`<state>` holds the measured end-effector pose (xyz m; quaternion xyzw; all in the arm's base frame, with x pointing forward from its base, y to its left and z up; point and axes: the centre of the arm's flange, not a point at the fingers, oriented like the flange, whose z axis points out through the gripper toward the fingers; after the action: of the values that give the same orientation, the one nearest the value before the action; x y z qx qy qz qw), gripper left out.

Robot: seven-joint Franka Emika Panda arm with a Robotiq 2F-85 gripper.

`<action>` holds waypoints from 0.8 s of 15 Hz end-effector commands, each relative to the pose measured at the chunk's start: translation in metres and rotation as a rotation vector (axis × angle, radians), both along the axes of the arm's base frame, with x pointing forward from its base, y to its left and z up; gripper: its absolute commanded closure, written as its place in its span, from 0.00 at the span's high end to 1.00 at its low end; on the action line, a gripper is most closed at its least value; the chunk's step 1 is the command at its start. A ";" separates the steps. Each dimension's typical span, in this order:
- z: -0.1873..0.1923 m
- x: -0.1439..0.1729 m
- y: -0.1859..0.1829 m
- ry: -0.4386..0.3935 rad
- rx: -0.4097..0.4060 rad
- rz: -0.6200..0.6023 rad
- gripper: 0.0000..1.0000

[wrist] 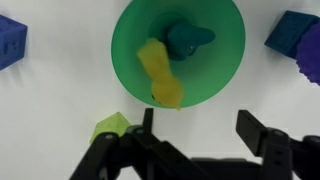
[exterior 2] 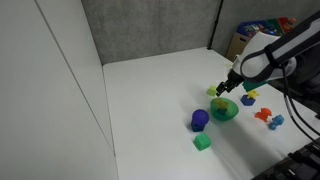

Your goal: Pick up the yellow duck toy from the worktop and put it in the green bowl

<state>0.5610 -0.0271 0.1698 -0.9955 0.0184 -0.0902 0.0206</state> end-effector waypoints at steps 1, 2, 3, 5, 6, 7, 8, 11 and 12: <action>0.023 -0.004 -0.010 -0.026 0.005 -0.017 1.00; 0.030 -0.007 -0.015 -0.026 0.010 -0.020 1.00; 0.037 -0.010 -0.019 -0.028 0.016 -0.024 1.00; 0.055 -0.016 -0.030 -0.014 0.029 -0.043 1.00; 0.065 -0.020 -0.036 0.001 0.031 -0.053 1.00; 0.073 -0.022 -0.041 0.006 0.025 -0.066 1.00; 0.083 -0.025 -0.045 0.021 0.023 -0.076 1.00; 0.119 -0.028 -0.057 0.043 0.013 -0.096 1.00; 0.131 -0.030 -0.059 0.057 0.014 -0.103 1.00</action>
<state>0.5429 -0.0792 0.2591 -0.9948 0.0628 -0.0761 0.0254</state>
